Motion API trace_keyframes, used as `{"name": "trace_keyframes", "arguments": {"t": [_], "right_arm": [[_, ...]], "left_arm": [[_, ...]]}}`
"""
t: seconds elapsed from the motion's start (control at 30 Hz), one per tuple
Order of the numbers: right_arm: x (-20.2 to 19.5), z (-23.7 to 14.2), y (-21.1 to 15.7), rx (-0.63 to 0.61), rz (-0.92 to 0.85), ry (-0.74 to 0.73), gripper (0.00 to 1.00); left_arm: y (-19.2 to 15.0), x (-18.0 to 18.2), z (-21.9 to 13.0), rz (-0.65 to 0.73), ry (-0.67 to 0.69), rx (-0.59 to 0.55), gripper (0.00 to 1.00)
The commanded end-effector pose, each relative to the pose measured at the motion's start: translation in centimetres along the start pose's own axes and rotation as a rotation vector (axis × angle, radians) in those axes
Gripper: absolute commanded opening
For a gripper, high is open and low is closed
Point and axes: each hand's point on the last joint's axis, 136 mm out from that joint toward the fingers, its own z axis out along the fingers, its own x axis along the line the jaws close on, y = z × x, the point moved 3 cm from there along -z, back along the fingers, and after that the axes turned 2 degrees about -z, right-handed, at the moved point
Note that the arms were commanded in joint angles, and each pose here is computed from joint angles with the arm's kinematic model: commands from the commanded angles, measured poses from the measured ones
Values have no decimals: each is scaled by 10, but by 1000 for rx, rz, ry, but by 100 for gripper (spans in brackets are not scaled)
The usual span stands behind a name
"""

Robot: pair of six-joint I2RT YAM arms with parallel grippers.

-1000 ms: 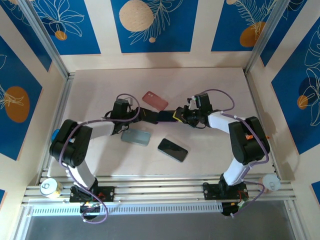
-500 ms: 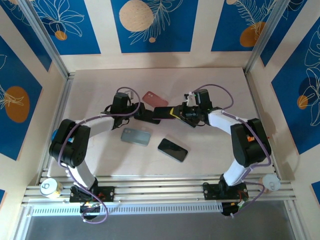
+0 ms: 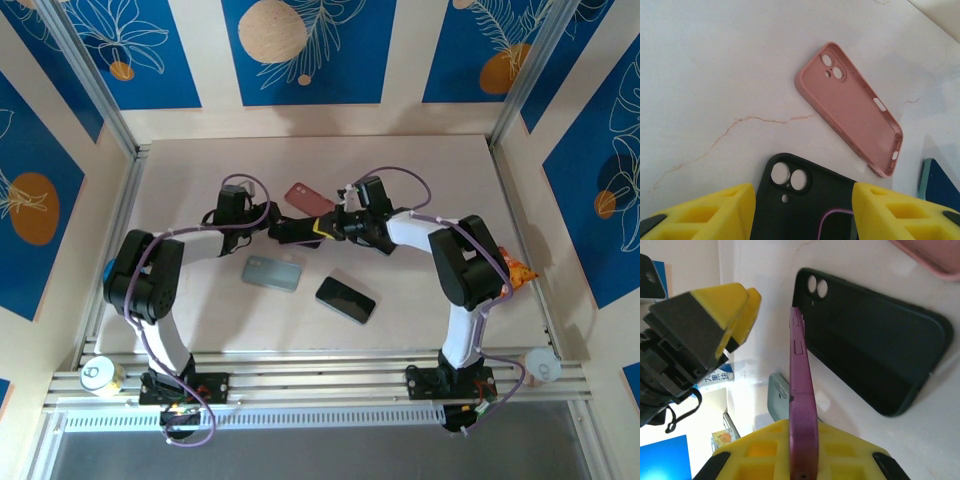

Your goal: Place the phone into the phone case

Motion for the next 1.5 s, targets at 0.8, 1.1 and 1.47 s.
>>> {"name": "trace_keyframes", "arguments": {"t": [0.8, 1.1, 1.47], "right_arm": [[-11, 23, 28, -32, 106, 69, 0], [-19, 29, 27, -30, 119, 38, 0], [-25, 41, 28, -30, 136, 18, 0]], "left_arm": [[-14, 14, 33, -52, -55, 11, 54], [-22, 14, 33, -82, -92, 28, 54], [-30, 17, 33, -99, -99, 40, 54]]}}
